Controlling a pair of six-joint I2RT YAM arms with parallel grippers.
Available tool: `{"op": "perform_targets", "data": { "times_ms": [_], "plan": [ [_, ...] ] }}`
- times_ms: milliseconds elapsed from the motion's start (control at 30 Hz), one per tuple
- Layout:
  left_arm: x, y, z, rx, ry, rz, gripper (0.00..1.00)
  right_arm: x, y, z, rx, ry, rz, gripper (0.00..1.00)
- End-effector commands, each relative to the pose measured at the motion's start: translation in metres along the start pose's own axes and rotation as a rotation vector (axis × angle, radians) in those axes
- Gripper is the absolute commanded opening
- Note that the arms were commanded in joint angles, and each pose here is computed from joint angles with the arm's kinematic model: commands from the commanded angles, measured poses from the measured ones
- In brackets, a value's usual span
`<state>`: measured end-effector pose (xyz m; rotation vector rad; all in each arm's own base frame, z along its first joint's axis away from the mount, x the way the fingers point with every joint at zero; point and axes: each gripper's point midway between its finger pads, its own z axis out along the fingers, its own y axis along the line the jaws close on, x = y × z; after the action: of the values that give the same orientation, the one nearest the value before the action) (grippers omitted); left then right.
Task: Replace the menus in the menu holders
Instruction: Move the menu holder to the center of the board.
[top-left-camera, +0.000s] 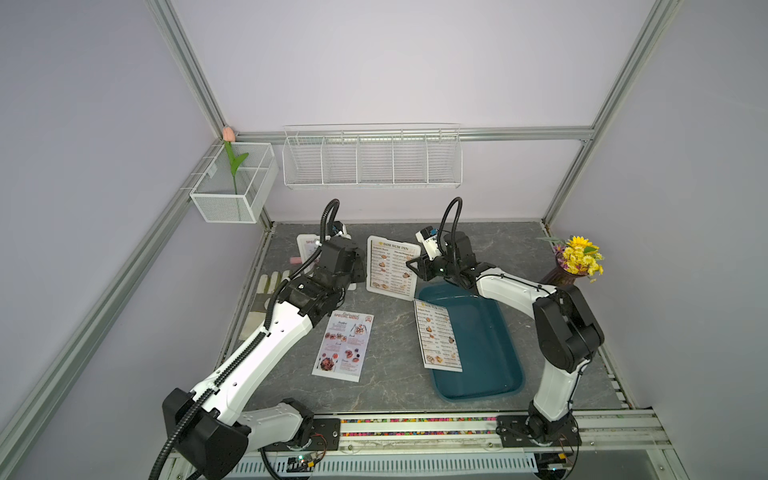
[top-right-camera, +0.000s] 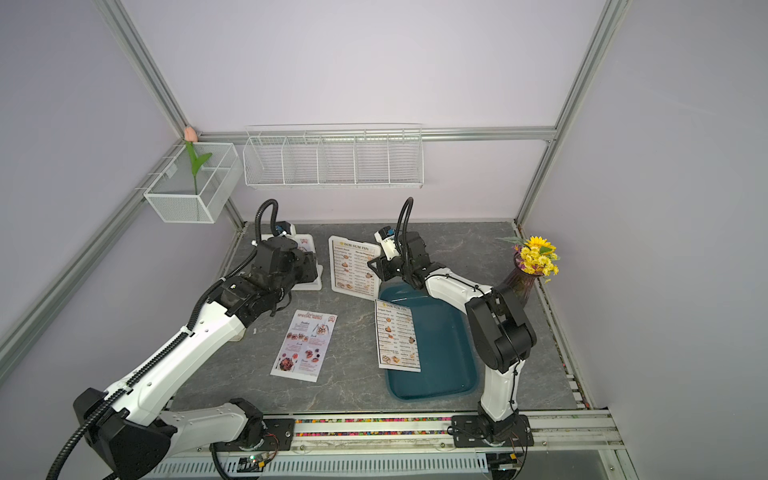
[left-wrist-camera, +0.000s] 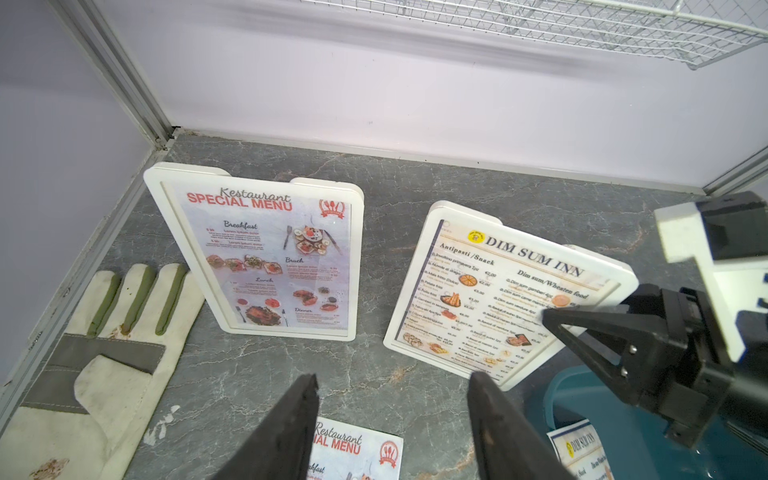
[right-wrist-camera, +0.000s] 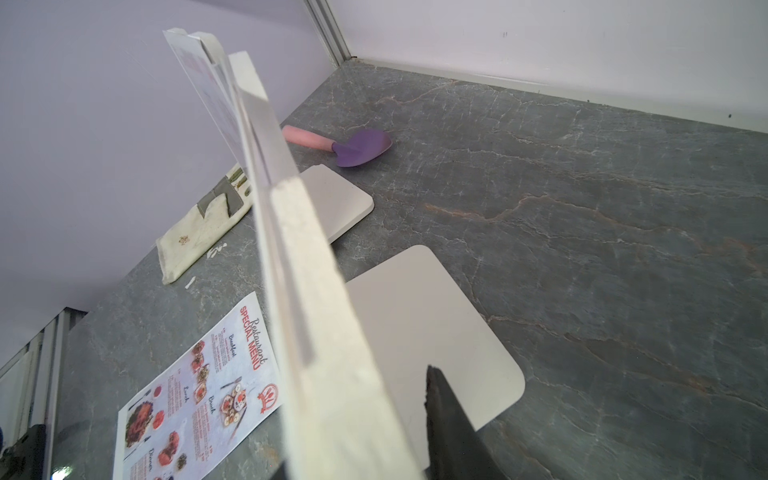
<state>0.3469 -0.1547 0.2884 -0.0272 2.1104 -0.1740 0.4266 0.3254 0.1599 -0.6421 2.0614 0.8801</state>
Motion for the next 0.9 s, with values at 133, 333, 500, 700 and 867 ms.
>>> {"op": "perform_targets", "data": {
  "times_ms": [133, 333, 500, 700, 867],
  "plan": [
    [-0.017, -0.004, 0.009, -0.031, -0.014, 0.011, 0.6, -0.027, -0.032, -0.001, -0.027, -0.072, -0.044, 0.25],
    [-0.024, -0.01, 0.02, -0.038, -0.016, 0.028, 0.59, -0.039, -0.06, -0.003, -0.042, -0.085, -0.085, 0.24],
    [-0.027, -0.014, 0.028, -0.048, -0.014, 0.042, 0.59, -0.045, -0.094, 0.001, -0.018, -0.069, -0.089, 0.24],
    [-0.031, -0.017, 0.036, -0.058, -0.014, 0.052, 0.59, -0.05, -0.133, 0.002, 0.013, -0.062, -0.077, 0.28],
    [-0.031, -0.019, 0.041, -0.057, -0.007, 0.054, 0.59, -0.056, -0.162, 0.0, 0.058, -0.064, -0.059, 0.48]
  ]
}}
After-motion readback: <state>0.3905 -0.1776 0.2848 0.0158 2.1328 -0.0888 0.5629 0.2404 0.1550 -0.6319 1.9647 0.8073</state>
